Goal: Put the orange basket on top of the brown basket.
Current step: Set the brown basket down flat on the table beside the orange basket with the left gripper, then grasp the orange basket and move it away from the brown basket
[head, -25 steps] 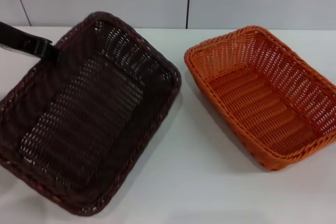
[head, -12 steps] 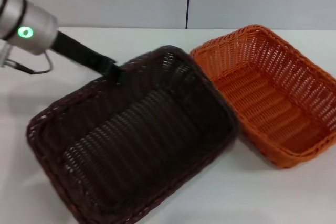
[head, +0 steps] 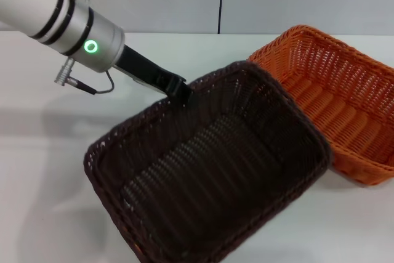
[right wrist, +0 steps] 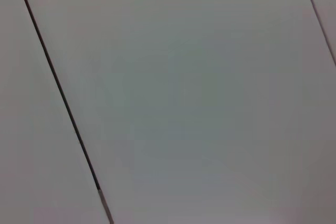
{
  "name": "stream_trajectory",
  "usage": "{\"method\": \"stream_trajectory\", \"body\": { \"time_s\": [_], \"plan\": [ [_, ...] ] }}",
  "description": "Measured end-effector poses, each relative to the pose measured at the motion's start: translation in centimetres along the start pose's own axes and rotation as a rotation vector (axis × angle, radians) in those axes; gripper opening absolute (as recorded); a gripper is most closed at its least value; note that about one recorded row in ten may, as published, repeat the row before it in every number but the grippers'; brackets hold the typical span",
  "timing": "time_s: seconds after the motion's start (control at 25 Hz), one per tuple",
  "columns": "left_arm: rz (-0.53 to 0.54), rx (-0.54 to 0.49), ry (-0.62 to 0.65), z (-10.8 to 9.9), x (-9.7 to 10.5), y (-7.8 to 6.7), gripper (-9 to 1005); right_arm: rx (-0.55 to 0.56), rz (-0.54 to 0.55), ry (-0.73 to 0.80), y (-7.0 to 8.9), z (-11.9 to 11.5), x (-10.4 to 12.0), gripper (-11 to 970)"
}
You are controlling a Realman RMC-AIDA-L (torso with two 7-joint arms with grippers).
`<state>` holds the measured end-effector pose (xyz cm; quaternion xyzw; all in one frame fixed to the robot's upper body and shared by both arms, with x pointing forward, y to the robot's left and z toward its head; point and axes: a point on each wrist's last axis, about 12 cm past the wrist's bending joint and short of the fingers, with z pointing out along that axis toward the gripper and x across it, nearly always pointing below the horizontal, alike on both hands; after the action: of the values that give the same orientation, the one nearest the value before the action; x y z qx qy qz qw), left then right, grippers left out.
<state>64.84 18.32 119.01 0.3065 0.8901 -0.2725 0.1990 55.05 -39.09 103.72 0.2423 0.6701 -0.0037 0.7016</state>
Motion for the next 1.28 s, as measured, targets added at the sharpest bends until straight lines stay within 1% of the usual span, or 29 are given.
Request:
{"method": "stream_trajectory", "body": {
  "time_s": [0.16, 0.2, 0.28, 0.48, 0.64, 0.68, 0.72, 0.76, 0.8, 0.84, 0.88, 0.92, 0.96, 1.0, 1.04, 1.08, 1.12, 1.24, 1.28],
  "plan": [
    [-0.011, -0.001, 0.006, 0.1, 0.1, 0.0, 233, 0.009, -0.007, 0.011, -0.2, -0.1, 0.1, 837],
    [-0.024, -0.004, -0.031, -0.4, 0.2, 0.3, 233, 0.01, -0.008, 0.012, -0.2, -0.1, 0.1, 837],
    [-0.028, -0.001, -0.054, -0.7, 0.2, 0.4, 235, 0.01, -0.009, 0.012, -0.2, -0.1, 0.1, 837],
    [-0.046, 0.025, -0.143, -1.9, 0.4, 0.8, 457, 0.011, -0.007, 0.011, -0.3, 0.0, 0.1, 838],
    [-0.046, 0.028, -0.171, -2.4, 0.6, 1.1, 571, 0.003, 0.016, 0.006, -0.5, 0.2, -0.3, 837],
    [-0.031, 0.03, -0.189, -2.5, 0.7, 1.1, 600, -0.045, 0.031, 0.009, -0.9, 0.4, -1.0, 837],
    [-0.031, 0.03, -0.189, -2.5, 0.7, 1.1, 629, -0.045, 0.031, 0.009, -0.9, 0.4, -1.0, 837],
    [-0.023, 0.03, -0.196, -2.5, 0.7, 1.2, 657, -0.08, 0.029, 0.017, -1.3, 0.5, -1.5, 837],
    [-0.014, 0.028, -0.21, -2.6, 0.8, 1.4, 686, -0.179, 0.039, 0.06, -2.0, 0.6, -2.9, 837],
    [-0.014, 0.017, -0.225, -2.7, 1.0, 1.7, 722, -0.276, 0.088, 0.132, -2.8, 0.7, -4.7, 837],
    [-0.014, 0.017, -0.225, -2.7, 1.0, 1.7, 759, -0.276, 0.088, 0.132, -2.8, 0.7, -4.7, 837],
    [-0.012, 0.012, -0.229, -2.8, 1.0, 1.8, 795, -0.317, 0.126, 0.177, -3.2, 0.7, -5.7, 837],
    [-0.011, 0.006, -0.233, -2.8, 1.1, 2.0, 832, -0.359, 0.137, 0.218, -3.4, 0.6, -6.7, 838],
    [-0.01, 0.002, -0.236, -2.8, 1.2, 2.1, 868, -0.408, 0.157, 0.272, -3.6, 0.5, -8.1, 838],
    [-0.01, 0.002, -0.236, -2.8, 1.2, 2.1, 868, -0.408, 0.157, 0.272, -3.6, 0.5, -8.1, 838],
    [-0.009, -0.004, -0.239, -2.8, 1.3, 2.3, 868, -0.481, 0.173, 0.379, -3.7, 0.3, -10.8, 838],
    [-0.009, -0.004, -0.239, -2.8, 1.3, 2.3, 868, -0.481, 0.173, 0.379, -3.7, 0.3, -10.8, 838],
    [-0.006, -0.011, -0.243, -2.8, 1.4, 2.4, 868, -0.543, 0.174, 0.567, -3.4, 0.0, -14.3, 838],
    [-0.002, -0.017, -0.244, -2.7, 1.6, 2.6, 868, -0.557, 0.163, 0.681, -2.9, 0.0, -16.3, 838]
  ]
}}
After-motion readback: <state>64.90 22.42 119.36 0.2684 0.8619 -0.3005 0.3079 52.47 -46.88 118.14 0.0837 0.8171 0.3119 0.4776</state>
